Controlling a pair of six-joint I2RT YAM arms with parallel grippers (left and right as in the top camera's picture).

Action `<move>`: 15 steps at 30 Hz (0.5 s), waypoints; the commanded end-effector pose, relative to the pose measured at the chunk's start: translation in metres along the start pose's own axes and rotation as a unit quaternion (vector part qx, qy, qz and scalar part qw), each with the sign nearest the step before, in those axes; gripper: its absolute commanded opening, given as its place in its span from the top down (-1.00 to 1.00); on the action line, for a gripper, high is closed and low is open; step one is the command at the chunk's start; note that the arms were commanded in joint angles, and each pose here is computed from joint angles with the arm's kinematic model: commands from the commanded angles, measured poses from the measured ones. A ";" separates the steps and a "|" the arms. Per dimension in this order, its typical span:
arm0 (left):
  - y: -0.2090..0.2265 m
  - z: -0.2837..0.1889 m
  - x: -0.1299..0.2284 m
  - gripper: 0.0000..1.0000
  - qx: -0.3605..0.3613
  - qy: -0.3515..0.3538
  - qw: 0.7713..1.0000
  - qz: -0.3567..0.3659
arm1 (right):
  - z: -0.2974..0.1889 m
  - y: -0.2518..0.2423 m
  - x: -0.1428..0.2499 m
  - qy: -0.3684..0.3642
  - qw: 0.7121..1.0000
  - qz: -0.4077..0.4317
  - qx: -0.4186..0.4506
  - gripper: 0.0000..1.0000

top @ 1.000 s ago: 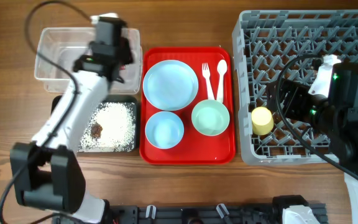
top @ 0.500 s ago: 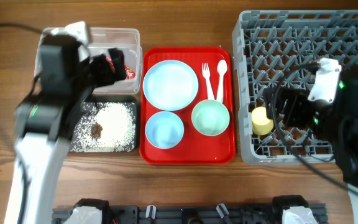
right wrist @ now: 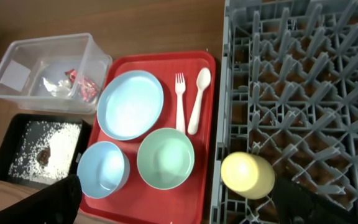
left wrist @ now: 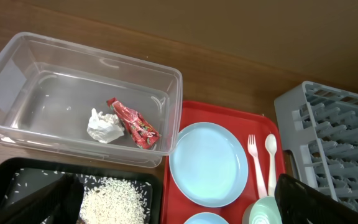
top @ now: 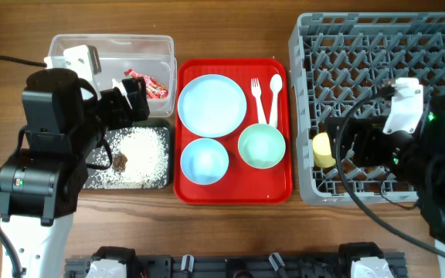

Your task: Sort waste into correct bins and load items into the dishwasher rack

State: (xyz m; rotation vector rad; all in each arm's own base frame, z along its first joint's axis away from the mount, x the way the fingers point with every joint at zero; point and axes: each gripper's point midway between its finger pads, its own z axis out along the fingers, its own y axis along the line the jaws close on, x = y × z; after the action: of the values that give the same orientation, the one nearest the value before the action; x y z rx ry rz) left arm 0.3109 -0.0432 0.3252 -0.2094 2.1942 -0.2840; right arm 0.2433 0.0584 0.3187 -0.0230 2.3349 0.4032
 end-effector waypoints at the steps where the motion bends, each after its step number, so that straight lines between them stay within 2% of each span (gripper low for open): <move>1: -0.001 0.002 0.001 -0.99 0.001 0.004 1.000 0.010 | 0.007 -0.007 0.004 0.024 1.000 -0.003 0.014 -1.00; 5: -0.001 0.002 0.001 -0.99 0.001 0.004 1.000 0.010 | -0.006 -0.001 -0.001 -0.006 0.998 -0.058 0.005 -1.00; 7: -0.001 0.002 0.001 -0.99 0.001 0.004 1.000 0.010 | -0.027 0.005 -0.014 -0.066 0.993 -0.102 0.008 -0.99; 11: -0.001 0.003 0.001 -1.00 0.001 0.004 1.000 0.010 | -0.068 0.014 -0.041 -0.193 0.957 -0.214 0.027 -1.00; 15: -0.001 0.003 0.001 -1.00 0.001 0.004 1.000 0.010 | -0.070 0.012 -0.027 -0.256 0.933 -0.250 0.038 -0.99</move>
State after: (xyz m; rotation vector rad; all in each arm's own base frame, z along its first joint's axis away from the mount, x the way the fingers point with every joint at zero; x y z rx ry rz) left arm 0.3114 -0.0433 0.3230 -0.2062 2.2028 -0.2804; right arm 0.2161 0.0488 0.4143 -0.3514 1.7592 0.1232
